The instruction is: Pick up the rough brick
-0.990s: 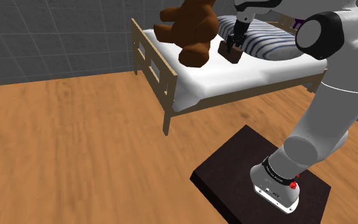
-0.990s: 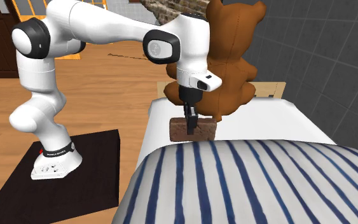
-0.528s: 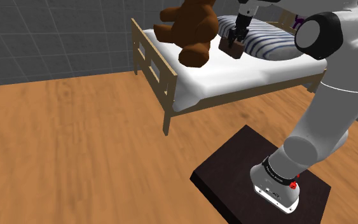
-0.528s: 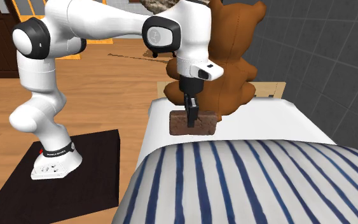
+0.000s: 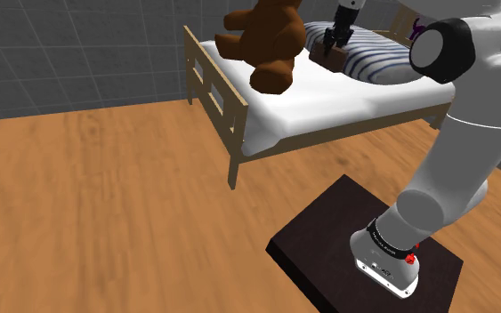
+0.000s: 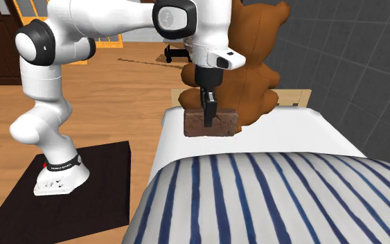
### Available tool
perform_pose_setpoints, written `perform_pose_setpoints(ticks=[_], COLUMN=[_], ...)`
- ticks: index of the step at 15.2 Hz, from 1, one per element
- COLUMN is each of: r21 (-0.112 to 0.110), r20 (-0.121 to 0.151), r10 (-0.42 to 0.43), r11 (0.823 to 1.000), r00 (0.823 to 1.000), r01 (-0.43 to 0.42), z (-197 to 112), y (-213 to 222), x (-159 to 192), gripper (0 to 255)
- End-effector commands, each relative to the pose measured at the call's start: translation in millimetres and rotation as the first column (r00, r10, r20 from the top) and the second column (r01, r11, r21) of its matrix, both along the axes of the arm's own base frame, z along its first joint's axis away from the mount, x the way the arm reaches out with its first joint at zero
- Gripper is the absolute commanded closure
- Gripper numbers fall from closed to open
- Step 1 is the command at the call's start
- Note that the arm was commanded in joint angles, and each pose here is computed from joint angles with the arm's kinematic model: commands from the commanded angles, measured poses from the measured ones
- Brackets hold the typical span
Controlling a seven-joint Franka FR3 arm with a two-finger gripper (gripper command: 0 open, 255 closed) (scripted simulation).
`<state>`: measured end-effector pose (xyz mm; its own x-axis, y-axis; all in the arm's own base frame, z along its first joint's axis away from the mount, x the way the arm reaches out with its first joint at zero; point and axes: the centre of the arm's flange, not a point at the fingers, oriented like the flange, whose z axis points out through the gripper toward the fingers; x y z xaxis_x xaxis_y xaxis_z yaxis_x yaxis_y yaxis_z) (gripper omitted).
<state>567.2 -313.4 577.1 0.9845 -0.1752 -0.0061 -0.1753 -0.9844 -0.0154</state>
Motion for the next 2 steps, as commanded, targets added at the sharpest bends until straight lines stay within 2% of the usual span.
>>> perform_pose_setpoints(ticks=[1, 2], r21=[0.000, 0.000], r20=[0.001, 0.001], r10=[0.000, 0.000], r11=[1.000, 1.000], r00=[1.000, 1.000], r01=[0.000, 0.000], z=[6.3, 6.3], y=[0.0, 0.0], x=[0.8, 0.8], gripper=[255, 255])
